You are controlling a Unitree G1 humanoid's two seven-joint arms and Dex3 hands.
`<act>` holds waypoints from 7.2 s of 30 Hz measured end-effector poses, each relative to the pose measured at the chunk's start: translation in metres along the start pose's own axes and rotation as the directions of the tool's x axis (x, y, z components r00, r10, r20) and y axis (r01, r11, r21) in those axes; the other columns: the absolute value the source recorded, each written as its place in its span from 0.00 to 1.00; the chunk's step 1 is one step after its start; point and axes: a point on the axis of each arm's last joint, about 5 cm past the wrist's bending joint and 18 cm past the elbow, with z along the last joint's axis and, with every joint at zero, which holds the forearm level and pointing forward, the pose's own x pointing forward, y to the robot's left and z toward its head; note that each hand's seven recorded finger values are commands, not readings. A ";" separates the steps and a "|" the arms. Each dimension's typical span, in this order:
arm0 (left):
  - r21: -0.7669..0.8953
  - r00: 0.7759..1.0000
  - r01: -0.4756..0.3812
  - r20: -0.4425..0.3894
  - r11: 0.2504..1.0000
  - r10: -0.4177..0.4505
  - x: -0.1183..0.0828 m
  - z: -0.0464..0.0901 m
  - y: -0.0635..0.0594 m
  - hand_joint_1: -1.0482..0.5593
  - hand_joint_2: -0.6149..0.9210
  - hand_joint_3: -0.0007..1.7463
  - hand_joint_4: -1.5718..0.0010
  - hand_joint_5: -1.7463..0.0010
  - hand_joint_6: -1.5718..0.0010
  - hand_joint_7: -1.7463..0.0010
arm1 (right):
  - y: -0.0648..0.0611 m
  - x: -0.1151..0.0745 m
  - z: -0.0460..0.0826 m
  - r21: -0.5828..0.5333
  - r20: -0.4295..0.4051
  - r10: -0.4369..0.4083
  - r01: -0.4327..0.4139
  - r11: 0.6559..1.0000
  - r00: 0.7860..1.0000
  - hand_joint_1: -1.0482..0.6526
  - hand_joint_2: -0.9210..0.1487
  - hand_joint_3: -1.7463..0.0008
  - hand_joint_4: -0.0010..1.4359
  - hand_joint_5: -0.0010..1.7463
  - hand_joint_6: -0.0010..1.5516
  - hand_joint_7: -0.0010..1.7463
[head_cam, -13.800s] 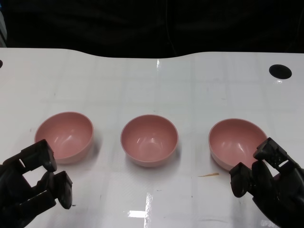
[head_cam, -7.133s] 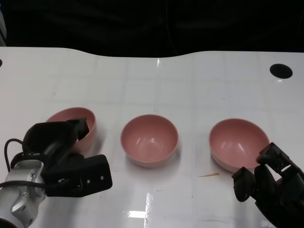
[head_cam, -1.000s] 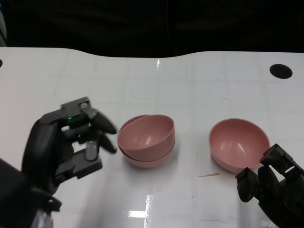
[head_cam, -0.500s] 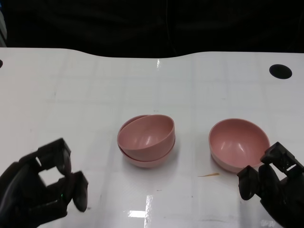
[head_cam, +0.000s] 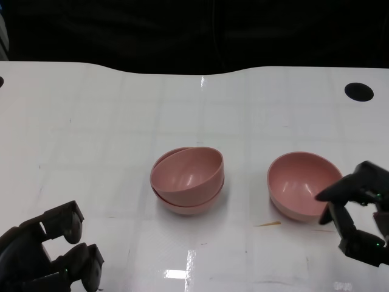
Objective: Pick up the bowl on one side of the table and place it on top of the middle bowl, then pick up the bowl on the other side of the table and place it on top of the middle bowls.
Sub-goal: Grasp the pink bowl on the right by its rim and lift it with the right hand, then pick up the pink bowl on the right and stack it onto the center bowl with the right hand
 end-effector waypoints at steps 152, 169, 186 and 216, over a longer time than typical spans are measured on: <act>-0.019 0.984 -0.154 0.090 0.988 0.155 0.009 -0.008 -0.024 0.70 0.90 0.77 0.45 0.00 0.52 0.00 | 0.030 0.170 0.013 -0.713 0.104 0.655 -0.402 0.574 0.748 0.48 0.10 0.79 0.62 1.00 0.44 0.96; -0.019 0.982 -0.161 0.094 0.987 0.162 0.011 -0.007 -0.024 0.70 0.93 0.74 0.44 0.00 0.51 0.00 | 0.053 0.172 0.030 -0.731 0.155 0.715 -0.407 0.547 0.681 0.48 0.12 0.77 0.62 1.00 0.45 0.95; -0.024 0.983 -0.159 0.093 0.987 0.161 0.012 -0.008 -0.025 0.71 0.92 0.75 0.43 0.00 0.51 0.00 | 0.070 0.169 0.038 -0.736 0.185 0.752 -0.418 0.532 0.633 0.47 0.19 0.68 0.62 1.00 0.52 0.74; -0.021 0.982 -0.165 0.085 0.986 0.167 0.011 -0.011 -0.026 0.70 0.90 0.76 0.44 0.00 0.51 0.00 | 0.083 0.162 0.027 -0.727 0.120 0.800 -0.497 0.474 0.587 0.46 0.04 0.85 0.59 1.00 0.56 0.53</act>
